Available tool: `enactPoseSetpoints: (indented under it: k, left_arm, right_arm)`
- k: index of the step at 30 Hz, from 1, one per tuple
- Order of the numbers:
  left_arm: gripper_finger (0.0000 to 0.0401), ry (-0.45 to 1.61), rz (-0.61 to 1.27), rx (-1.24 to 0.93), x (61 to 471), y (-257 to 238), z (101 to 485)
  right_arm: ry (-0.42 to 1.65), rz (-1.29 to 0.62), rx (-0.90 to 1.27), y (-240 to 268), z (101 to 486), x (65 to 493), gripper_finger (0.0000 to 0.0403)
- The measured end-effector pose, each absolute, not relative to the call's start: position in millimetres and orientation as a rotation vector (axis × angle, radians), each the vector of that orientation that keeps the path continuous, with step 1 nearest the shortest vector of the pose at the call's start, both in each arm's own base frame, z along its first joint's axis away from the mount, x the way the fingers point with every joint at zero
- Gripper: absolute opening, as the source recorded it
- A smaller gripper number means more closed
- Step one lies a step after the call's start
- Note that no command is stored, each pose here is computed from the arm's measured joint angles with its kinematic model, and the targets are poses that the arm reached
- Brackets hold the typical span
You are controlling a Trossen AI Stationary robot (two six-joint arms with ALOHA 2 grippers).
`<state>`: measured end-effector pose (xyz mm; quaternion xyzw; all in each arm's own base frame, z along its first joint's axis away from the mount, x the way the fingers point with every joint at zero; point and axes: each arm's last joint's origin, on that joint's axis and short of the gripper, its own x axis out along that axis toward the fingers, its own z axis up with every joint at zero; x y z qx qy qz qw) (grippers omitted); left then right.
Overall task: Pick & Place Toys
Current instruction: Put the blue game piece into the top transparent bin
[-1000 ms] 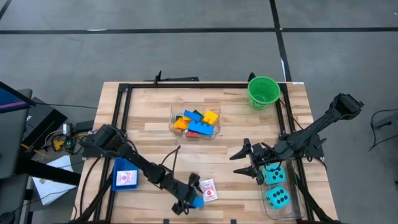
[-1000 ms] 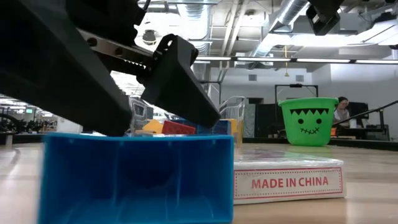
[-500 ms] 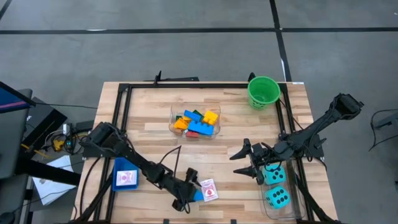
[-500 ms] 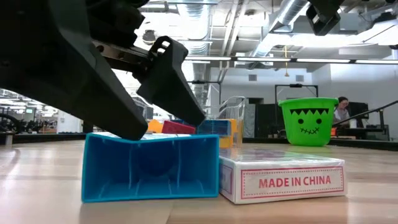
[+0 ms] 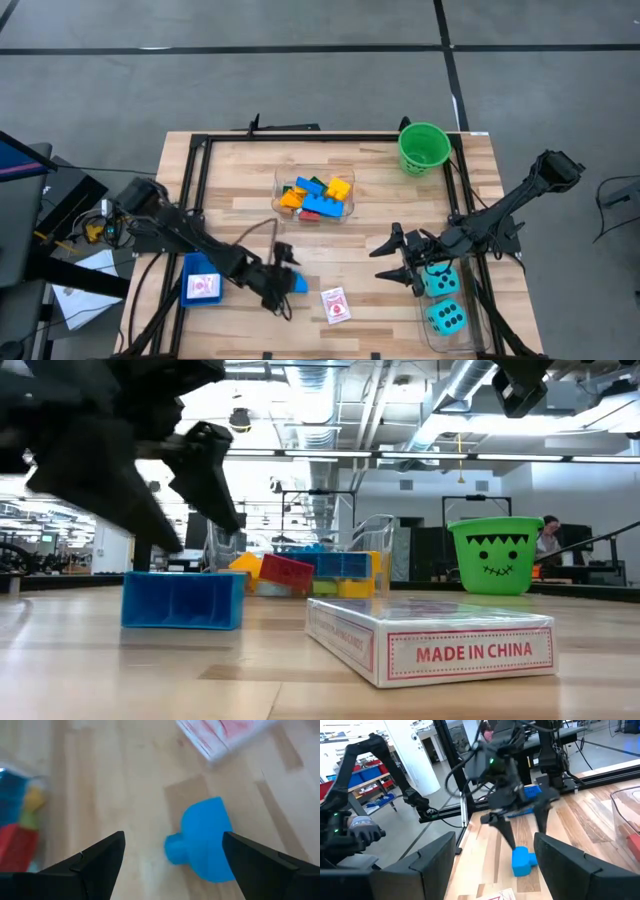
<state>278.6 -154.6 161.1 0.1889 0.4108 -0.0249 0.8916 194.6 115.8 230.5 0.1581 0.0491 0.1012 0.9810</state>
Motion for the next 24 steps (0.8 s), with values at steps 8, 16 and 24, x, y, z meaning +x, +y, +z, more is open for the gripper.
enactPoseSetpoints:
  k: [8, 16, 24]
  left_arm:
    - [0.0343, 0.647, -0.031, 0.145, 252, -151, 172]
    - [0.0394, 0.634, -0.101, 0.136, 252, -166, 145]
    - [0.0399, 0.605, -0.017, 0.155, 257, -164, 139]
  right_arm:
    - [0.102, 0.203, 0.321, 116, 230, 195, 0.026]
    - [0.12, 0.204, 0.313, 116, 228, 194, 0.026]
    - [0.127, 0.203, 0.312, 116, 228, 194, 0.026]
